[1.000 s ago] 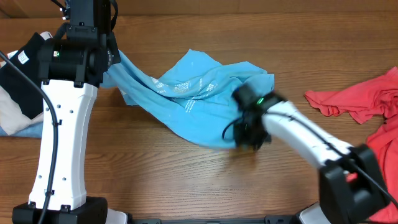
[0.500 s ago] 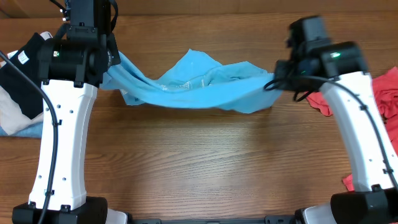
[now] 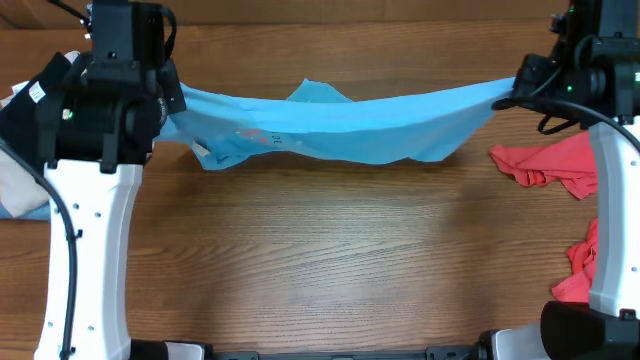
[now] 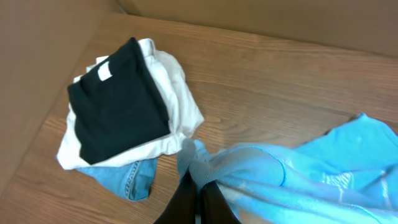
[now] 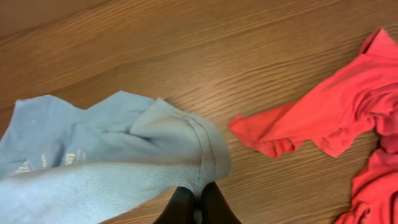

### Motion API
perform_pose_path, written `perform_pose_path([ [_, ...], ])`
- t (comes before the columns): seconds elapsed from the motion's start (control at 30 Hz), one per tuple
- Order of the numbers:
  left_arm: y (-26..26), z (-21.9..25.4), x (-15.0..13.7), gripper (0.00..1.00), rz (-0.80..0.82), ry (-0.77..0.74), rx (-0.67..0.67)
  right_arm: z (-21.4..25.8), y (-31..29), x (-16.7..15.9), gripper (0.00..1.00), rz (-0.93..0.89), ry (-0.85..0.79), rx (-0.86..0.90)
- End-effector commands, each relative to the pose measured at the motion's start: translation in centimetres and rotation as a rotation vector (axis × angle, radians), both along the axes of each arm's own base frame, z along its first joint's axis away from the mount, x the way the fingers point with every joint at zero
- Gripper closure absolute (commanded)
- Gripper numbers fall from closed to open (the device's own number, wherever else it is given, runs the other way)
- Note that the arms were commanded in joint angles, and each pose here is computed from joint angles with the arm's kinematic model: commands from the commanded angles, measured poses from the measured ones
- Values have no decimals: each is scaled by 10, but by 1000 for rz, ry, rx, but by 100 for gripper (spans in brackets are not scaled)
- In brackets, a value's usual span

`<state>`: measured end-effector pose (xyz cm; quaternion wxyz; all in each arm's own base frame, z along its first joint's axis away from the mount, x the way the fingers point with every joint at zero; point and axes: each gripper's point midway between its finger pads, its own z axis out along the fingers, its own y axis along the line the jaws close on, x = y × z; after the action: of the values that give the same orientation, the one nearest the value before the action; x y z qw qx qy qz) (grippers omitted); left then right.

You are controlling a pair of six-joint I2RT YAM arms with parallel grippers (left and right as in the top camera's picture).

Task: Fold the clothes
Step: 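Lift the shirt high with both grippers, stretching it between them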

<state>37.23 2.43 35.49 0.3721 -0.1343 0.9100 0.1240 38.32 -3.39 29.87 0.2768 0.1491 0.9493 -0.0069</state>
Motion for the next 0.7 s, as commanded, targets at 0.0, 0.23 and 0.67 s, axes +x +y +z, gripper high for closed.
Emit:
perform_pose_path([
  [0.0,-14,8,-2,96,-77,-20,-42,20,-9,-1,96,5,-58,-33],
  [0.23,-15,26,-2,96,-99,-84,-40,25,-6,-1,96,17,-69,-20],
  [0.67,6,129,-53,96,-26,-464,-24,137,4,-46,96,34,-296,-11],
])
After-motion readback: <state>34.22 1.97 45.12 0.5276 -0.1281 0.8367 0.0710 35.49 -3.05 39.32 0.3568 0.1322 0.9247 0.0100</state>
